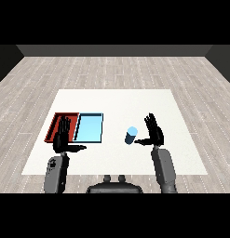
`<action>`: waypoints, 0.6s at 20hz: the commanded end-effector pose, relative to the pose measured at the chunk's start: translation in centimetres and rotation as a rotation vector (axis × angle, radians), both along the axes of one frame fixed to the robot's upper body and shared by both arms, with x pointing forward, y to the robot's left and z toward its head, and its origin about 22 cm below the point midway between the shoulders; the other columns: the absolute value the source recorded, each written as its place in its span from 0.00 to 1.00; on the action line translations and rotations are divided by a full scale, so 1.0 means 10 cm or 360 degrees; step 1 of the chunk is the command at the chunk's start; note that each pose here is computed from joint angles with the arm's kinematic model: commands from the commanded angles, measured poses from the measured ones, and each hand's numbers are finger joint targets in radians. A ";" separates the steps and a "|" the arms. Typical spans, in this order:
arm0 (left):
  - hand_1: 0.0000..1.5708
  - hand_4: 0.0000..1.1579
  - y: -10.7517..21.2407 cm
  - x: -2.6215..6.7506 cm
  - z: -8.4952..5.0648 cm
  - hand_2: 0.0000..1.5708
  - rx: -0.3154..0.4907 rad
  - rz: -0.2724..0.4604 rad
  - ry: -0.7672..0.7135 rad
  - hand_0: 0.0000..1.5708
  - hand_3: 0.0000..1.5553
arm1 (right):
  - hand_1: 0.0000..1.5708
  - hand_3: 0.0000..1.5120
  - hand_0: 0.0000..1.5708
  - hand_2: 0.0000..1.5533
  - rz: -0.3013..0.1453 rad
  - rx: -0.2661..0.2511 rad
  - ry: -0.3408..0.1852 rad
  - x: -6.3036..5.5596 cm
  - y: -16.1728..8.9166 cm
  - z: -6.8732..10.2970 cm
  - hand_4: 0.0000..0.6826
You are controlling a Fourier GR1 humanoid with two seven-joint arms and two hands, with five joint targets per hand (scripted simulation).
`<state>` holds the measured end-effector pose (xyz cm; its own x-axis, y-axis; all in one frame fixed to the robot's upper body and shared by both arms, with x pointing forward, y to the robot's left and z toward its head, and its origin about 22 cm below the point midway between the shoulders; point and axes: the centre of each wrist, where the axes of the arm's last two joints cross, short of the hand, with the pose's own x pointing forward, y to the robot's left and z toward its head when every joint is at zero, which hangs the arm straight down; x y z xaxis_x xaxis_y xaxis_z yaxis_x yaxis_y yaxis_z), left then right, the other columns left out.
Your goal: Pick the blue can and put it in the blue box
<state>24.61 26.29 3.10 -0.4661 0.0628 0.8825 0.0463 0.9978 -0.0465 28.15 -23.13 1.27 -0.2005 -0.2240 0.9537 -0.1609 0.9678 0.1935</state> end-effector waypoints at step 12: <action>0.00 0.00 -0.03 -0.055 0.04 0.00 0.0028 0.0012 -0.0017 0.00 0.00 | 0.00 0.00 0.00 0.00 -0.0004 0.0134 0.0113 0.05 0.27 -0.54 0.00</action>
<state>24.27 26.38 2.85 -0.4649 0.0634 0.8831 0.0485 0.9978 -0.0462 27.57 -20.79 -2.64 -0.1377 -0.2938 0.9459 -0.1482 0.9504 0.2736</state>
